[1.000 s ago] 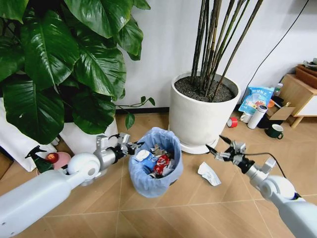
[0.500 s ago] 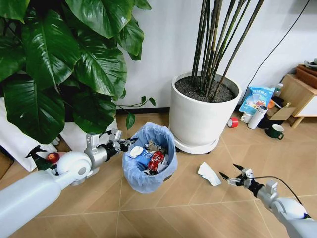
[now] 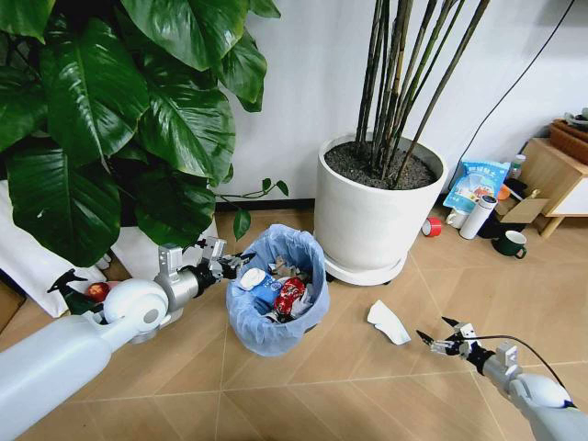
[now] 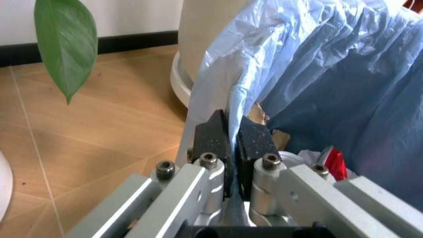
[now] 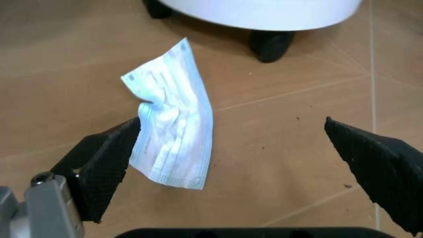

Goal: Pick up the trash bin and place the garbage on the floor into it.

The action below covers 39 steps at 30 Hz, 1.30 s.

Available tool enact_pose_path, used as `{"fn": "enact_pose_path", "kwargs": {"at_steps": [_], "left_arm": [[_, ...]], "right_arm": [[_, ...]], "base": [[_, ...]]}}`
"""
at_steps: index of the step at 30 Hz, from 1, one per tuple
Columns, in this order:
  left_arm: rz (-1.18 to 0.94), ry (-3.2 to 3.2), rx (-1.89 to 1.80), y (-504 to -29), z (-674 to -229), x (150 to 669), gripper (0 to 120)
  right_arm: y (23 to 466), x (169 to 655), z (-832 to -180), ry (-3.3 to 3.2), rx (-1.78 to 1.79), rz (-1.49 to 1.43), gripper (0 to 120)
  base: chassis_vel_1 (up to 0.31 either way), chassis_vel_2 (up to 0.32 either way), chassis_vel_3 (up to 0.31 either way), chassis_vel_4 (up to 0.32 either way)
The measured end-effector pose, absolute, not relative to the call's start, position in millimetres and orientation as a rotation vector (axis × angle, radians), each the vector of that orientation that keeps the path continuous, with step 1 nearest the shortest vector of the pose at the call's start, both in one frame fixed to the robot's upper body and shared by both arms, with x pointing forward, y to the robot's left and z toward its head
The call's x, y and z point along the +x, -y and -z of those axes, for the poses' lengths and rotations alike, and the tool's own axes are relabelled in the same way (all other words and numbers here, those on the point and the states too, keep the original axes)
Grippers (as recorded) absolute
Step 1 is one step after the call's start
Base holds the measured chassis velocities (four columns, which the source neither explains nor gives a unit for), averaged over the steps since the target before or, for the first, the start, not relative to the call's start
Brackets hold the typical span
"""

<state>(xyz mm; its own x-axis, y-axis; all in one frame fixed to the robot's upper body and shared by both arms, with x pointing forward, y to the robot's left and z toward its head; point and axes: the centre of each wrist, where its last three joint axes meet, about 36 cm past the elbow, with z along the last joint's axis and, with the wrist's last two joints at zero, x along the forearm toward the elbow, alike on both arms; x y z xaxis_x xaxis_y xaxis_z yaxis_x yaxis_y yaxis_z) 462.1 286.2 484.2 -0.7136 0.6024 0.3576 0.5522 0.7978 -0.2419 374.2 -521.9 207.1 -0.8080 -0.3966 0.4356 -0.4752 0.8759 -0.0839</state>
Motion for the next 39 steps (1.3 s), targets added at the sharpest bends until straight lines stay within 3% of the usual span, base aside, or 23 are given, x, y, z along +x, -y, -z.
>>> {"fn": "enact_pose_path", "kwargs": {"at_steps": [14, 39], "left_arm": [[-0.186, 2.566, -0.883, -279.0, -485.3, 468.3, 0], [-0.210, 2.567, -0.883, -272.0, -486.7, 472.6, 0]], "right_arm": [[479.1, 402.3, -191.8, 2.578, 0.697, -0.424, 100], [409.4, 484.9, -168.4, 2.550, 0.665, -0.344, 100]], "base": [[0.000, 0.000, 0.000, 0.000], [0.000, 0.000, 0.000, 0.000]]}}
